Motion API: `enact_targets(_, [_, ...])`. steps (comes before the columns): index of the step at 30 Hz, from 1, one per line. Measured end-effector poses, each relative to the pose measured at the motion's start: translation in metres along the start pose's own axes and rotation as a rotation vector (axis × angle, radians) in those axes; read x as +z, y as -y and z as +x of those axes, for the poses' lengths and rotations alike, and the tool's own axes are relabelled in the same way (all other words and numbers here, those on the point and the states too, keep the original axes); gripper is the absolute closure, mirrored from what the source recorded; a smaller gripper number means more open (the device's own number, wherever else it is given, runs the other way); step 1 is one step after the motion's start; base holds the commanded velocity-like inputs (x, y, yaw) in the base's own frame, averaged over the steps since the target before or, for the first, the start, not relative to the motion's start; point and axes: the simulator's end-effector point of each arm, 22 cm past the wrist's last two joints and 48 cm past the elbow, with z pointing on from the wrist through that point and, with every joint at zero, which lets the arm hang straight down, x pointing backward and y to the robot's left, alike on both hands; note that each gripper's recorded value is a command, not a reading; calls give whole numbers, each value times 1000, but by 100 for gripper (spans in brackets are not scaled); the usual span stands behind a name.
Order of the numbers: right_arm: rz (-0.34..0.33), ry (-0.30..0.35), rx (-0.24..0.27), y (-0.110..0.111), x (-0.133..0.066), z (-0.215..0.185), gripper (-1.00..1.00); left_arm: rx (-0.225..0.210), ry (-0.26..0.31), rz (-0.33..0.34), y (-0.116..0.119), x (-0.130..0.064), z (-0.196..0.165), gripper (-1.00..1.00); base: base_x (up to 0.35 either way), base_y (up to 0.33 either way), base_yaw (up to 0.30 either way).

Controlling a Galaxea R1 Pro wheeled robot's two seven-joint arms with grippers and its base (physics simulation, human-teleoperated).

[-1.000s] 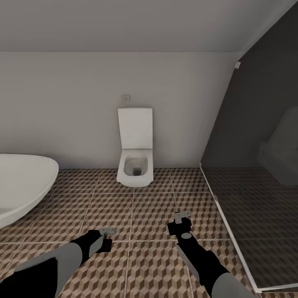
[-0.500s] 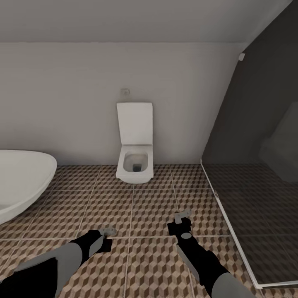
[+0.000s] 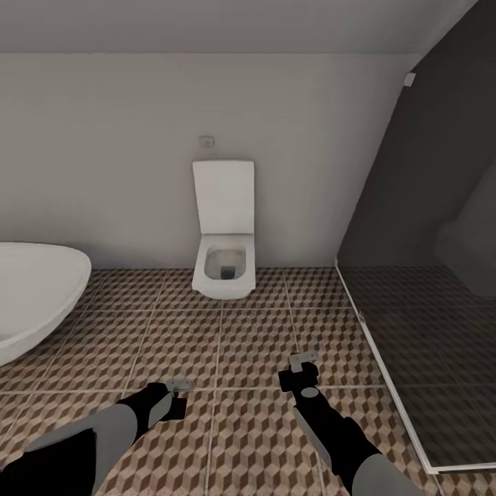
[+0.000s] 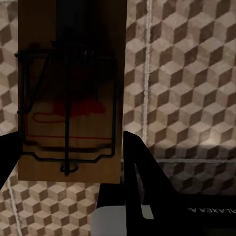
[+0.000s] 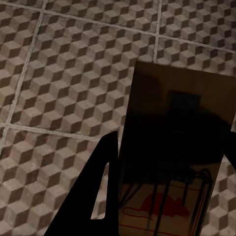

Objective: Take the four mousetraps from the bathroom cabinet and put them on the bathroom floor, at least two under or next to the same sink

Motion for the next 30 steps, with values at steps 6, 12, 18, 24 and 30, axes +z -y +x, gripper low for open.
enact_targets(6, [-2, -9, 0, -2, 9, 11, 100, 0, -9, 0, 1, 13, 5, 100, 0, 0, 0])
enact_targets(12, [-4, -18, 0, -4, 19, 22, 100, 3, -17, 6, 4, 26, 9, 100, 0, 0, 0])
enact_targets(18, [-6, -28, 0, -7, 28, 34, 100, 4, -26, 8, 6, 40, 14, 100, 0, 0, 0])
enact_targets(24, [-7, -37, 0, -9, 38, 46, 100, 5, -35, 8, 6, 53, 19, 100, 0, 0, 0])
enact_targets(30, [-9, -46, 0, -12, 48, 58, 100, 5, -45, 8, 7, 67, 25, 100, 0, 0, 0])
